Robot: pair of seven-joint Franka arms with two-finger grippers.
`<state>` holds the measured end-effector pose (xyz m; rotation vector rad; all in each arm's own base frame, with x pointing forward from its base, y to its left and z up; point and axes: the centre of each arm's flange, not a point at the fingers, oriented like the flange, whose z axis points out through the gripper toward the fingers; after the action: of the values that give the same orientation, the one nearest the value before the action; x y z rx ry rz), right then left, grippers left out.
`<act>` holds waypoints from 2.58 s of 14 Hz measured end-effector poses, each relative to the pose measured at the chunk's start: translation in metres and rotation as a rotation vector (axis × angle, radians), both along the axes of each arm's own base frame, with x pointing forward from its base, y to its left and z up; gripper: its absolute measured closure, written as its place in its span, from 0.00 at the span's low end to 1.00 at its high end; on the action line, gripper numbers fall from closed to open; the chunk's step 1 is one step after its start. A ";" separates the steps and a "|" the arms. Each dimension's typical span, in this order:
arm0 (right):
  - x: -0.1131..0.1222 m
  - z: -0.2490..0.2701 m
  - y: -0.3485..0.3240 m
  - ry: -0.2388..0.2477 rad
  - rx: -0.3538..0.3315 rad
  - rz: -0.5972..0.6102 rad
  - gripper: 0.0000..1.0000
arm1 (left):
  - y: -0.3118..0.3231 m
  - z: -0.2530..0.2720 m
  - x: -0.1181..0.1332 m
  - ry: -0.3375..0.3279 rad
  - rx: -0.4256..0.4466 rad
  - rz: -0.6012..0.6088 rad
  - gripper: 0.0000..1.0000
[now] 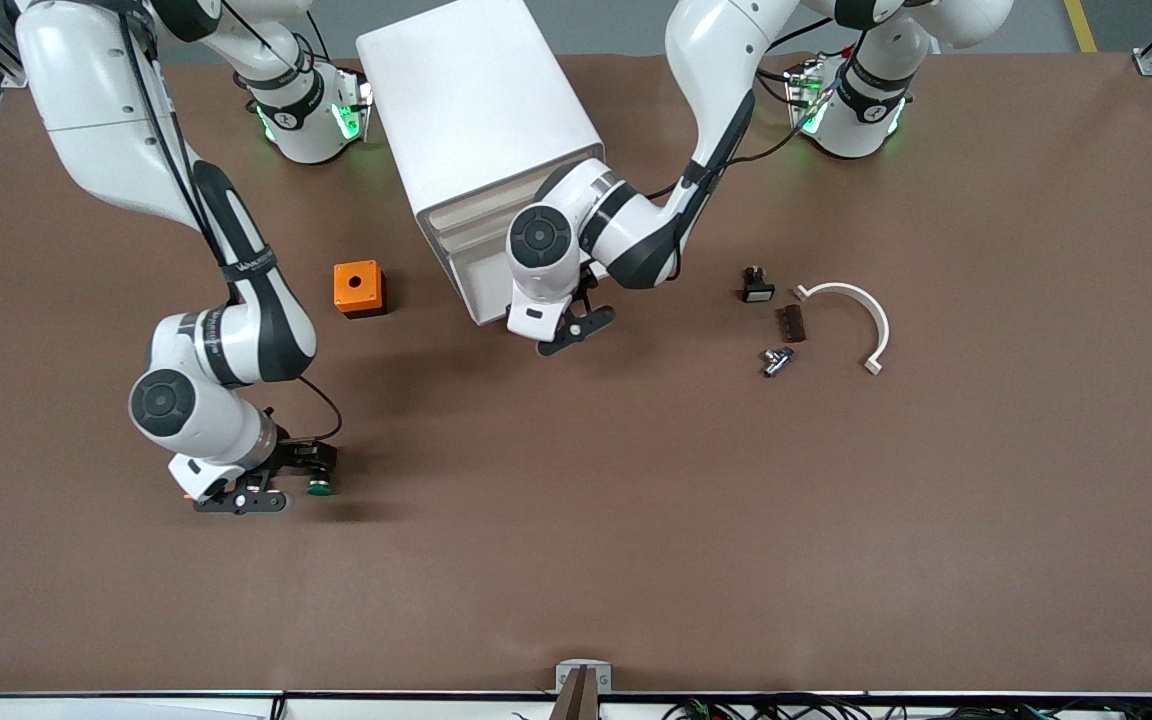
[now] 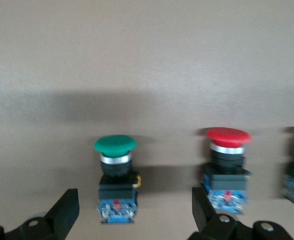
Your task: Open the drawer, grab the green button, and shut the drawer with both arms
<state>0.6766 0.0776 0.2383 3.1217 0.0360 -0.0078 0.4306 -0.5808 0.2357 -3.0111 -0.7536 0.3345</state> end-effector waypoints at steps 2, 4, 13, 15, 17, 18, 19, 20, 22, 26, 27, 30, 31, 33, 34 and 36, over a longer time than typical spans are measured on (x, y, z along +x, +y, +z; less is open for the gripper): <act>-0.003 0.032 -0.019 0.055 -0.012 0.011 0.00 | -0.008 -0.001 -0.011 0.028 -0.019 0.001 0.01; -0.011 0.072 -0.043 0.099 -0.021 0.004 0.00 | -0.015 -0.002 -0.021 0.063 -0.043 0.010 0.01; -0.089 0.287 -0.071 0.083 -0.025 -0.031 0.00 | -0.021 -0.014 -0.036 0.212 -0.129 0.113 0.01; -0.103 0.310 -0.069 0.074 -0.026 -0.028 0.00 | -0.023 -0.019 -0.038 0.233 -0.138 0.125 0.01; -0.109 0.316 -0.068 0.081 -0.027 -0.027 0.00 | -0.023 -0.023 -0.040 0.241 -0.138 0.123 0.01; -0.110 0.315 -0.067 0.083 -0.027 -0.026 0.00 | -0.024 -0.023 -0.041 0.241 -0.139 0.121 0.01; -0.110 0.313 -0.067 0.088 -0.027 -0.026 0.00 | -0.024 -0.022 -0.040 0.239 -0.141 0.120 0.01; -0.110 0.311 -0.068 0.092 -0.027 -0.026 0.00 | -0.023 -0.021 -0.038 0.235 -0.145 0.124 0.01; -0.110 0.310 -0.069 0.094 -0.027 -0.029 0.00 | -0.017 -0.013 -0.022 0.217 -0.159 0.148 0.01; -0.108 0.329 -0.072 0.064 -0.028 -0.033 0.00 | 0.019 0.045 0.037 0.101 -0.162 0.202 0.01; -0.109 0.342 -0.073 0.057 -0.028 -0.036 0.00 | 0.030 0.070 0.049 0.076 -0.159 0.204 0.01; -0.113 0.364 -0.078 0.062 -0.028 -0.047 0.00 | 0.072 0.162 0.069 0.007 -0.114 0.176 0.01; -0.115 0.363 -0.082 0.082 -0.027 -0.055 0.00 | 0.090 0.199 0.074 -0.013 -0.111 0.176 0.01; -0.118 0.361 -0.088 0.111 -0.026 -0.061 0.00 | 0.142 0.265 0.084 -0.025 -0.110 0.166 0.01; -0.120 0.360 -0.089 0.123 -0.025 -0.044 0.00 | 0.183 0.299 0.092 -0.030 -0.106 0.124 0.01; -0.121 0.357 -0.094 0.142 -0.019 -0.030 0.00 | 0.242 0.326 0.098 -0.012 -0.067 0.020 0.01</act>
<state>0.5551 -0.0165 0.5957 3.0965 -0.0095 -0.2288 0.5284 -0.3387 0.5622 -3.0728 -0.7900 0.3494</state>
